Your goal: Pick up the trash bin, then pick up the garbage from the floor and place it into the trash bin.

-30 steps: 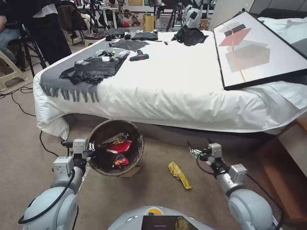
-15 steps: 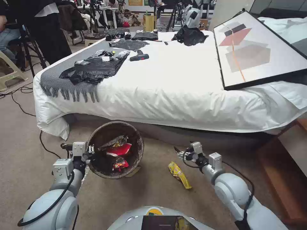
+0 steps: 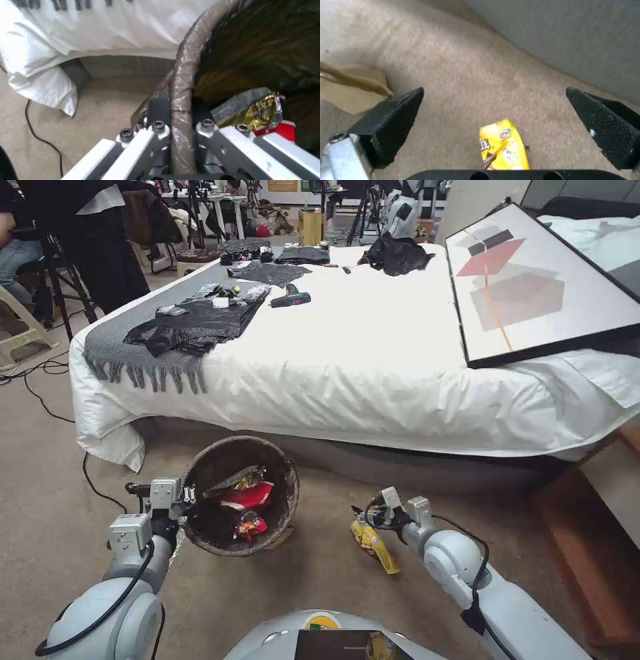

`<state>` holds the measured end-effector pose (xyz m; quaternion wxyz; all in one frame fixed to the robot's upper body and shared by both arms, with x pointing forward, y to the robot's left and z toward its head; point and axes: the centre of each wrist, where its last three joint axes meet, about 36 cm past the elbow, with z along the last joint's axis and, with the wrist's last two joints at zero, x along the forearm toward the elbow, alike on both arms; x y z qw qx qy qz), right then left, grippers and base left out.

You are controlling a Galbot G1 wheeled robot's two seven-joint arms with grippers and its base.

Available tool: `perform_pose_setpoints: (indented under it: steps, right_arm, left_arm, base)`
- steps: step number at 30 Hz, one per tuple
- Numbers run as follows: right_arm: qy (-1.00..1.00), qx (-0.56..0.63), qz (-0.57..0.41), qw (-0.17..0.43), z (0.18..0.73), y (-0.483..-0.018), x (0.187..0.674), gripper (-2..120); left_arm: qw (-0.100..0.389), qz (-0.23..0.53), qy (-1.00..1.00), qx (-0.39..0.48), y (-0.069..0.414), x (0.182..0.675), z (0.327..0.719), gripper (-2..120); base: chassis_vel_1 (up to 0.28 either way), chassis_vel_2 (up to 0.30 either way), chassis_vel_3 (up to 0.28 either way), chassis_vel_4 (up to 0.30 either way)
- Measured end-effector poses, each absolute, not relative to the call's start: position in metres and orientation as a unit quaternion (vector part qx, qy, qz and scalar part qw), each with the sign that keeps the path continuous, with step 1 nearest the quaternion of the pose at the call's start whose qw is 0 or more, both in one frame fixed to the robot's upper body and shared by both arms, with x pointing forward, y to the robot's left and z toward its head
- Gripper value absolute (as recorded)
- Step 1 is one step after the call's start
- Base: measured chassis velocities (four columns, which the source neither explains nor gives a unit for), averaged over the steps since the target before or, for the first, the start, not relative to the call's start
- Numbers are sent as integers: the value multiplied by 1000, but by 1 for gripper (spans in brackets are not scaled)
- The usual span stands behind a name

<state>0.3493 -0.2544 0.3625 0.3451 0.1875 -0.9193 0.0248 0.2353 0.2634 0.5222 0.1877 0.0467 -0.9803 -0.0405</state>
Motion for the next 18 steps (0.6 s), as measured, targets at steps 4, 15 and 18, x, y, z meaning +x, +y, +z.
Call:
perform_pose_setpoints:
  steps: [4, 15, 18]
  right_arm:
    - [-917, 180, 27, 356, 353, -251, 348, 100]
    - [-905, 156, 40, 393, 323, -248, 347, 100]
    - [-903, 151, 39, 399, 315, -249, 347, 100]
  left_arm:
    - [188, -40, -980, 47, 263, 235, 522, 3]
    - [188, -37, -980, 49, 262, 235, 521, 3]
    - [187, -37, -980, 49, 262, 235, 521, 3]
  base:
    - [0, 0, 0, 0]
    - [0, 0, 0, 0]
    - [0, 0, 0, 0]
